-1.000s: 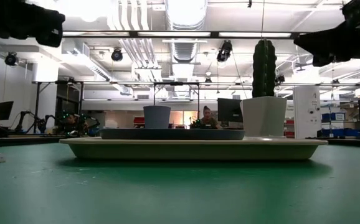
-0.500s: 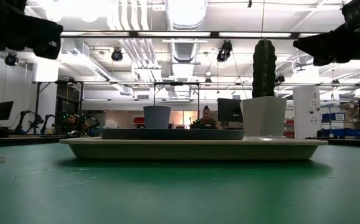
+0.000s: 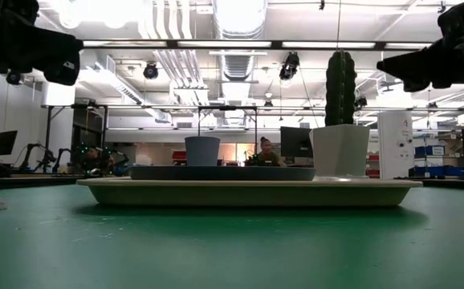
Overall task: Pick and place plate/cup/fork/spoon on tray
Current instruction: Return to Home Position
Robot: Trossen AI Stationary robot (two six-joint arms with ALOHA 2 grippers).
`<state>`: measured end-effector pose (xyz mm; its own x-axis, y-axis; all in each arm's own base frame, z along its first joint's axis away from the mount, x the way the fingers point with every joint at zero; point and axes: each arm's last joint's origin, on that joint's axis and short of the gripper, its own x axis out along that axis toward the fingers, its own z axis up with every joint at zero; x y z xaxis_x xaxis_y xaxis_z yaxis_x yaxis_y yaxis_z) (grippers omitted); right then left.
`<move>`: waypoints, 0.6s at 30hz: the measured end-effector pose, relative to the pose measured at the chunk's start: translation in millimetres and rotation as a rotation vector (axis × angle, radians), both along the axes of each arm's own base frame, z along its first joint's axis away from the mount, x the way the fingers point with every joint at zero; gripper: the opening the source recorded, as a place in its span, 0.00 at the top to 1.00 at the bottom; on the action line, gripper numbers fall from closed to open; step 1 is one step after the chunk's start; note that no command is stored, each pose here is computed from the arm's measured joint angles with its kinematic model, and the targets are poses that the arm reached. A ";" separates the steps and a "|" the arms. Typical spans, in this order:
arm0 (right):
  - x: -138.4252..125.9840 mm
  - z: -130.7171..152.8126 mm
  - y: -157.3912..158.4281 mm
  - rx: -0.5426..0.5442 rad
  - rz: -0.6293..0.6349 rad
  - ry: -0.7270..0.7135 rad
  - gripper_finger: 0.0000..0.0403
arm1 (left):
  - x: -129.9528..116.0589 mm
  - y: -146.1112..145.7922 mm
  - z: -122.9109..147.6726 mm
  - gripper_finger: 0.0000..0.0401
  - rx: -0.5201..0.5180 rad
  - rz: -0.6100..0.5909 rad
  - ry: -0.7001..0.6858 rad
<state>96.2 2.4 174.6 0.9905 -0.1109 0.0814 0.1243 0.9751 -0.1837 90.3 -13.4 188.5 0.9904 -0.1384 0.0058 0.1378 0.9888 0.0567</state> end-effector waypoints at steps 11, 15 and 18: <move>1.9 -4.8 -0.9 0.056 -0.032 0.048 0.84 | 5.5 -0.8 -19.5 0.89 -0.034 0.003 0.012; 3.6 -7.0 -0.9 0.054 -0.038 0.074 0.84 | 5.9 -0.7 -20.4 0.89 -0.078 0.005 0.012; 4.5 -8.2 -0.9 0.047 -0.042 0.089 0.84 | 6.5 -0.8 -21.5 0.89 -0.113 0.005 0.012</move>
<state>100.7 1.4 166.4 0.9880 -0.1539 -0.0131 0.1502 0.9773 -0.1496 96.8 -14.2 167.0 0.9912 -0.1324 0.0093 0.1327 0.9895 -0.0572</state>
